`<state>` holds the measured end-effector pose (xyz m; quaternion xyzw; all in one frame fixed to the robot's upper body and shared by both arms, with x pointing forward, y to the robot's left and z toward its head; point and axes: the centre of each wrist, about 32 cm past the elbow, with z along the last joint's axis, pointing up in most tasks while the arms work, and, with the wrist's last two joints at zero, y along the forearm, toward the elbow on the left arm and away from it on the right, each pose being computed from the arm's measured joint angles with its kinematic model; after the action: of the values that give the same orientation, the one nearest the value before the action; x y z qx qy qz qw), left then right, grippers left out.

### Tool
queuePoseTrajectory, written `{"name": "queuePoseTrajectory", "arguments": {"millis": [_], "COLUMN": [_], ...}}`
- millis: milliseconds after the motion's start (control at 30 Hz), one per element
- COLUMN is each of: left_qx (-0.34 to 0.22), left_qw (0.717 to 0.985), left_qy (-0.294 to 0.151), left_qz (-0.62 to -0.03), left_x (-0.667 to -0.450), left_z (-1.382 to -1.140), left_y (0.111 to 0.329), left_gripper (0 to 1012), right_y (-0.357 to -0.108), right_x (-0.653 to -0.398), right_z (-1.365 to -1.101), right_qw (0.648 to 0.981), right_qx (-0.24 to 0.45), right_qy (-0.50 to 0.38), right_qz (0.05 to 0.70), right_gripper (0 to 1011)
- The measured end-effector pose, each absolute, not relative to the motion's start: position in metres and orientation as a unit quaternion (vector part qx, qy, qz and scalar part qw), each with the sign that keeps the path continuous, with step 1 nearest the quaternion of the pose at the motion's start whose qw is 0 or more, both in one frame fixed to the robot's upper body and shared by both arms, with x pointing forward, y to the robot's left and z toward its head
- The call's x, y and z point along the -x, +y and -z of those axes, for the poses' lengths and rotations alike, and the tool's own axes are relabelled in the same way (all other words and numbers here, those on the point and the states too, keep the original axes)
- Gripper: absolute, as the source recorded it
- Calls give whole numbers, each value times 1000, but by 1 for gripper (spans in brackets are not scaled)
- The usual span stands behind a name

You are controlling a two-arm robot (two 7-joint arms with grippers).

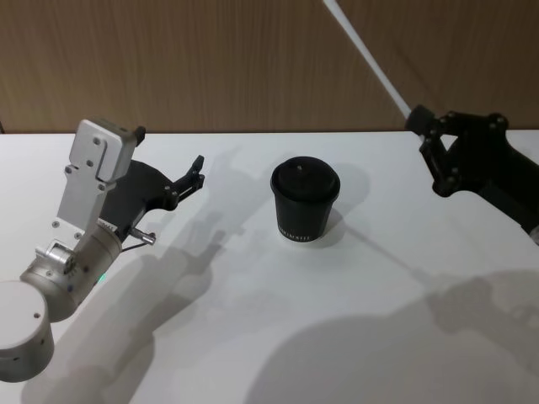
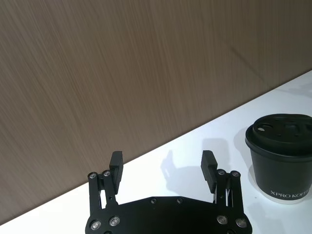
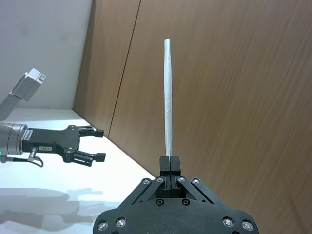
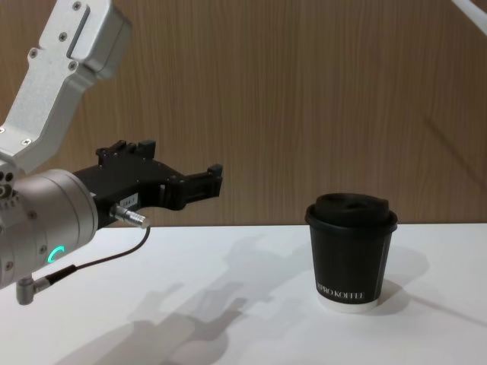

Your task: Pick up the straw with one hand, pass it to the other hand, and insert it into the cup.

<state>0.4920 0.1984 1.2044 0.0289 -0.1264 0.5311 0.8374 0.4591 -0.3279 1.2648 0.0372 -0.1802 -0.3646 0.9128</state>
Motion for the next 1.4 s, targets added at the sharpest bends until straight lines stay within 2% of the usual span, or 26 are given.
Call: {"name": "queuePoseTrajectory", "arguments": {"millis": [733, 1067, 1400], "left_qx": [-26, 0, 47], "left_qw": [842, 867, 895], "left_qy": [-124, -99, -51], "left_qz": [-525, -489, -440], "left_x": [-492, -491, -490], "left_z": [-1206, -1217, -1234], "left_y": [200, 207, 220], "left_gripper": [1003, 1003, 1003], "right_y": [-323, -323, -322], "right_x": [-466, -467, -467], "right_z": [-1265, -1266, -1266], "right_qw": [919, 919, 919], "right_qx": [-38, -38, -38], "right_qy": [-179, -179, -179], "right_qz": [351, 349, 348], "right_gripper": [4, 4, 4]}}
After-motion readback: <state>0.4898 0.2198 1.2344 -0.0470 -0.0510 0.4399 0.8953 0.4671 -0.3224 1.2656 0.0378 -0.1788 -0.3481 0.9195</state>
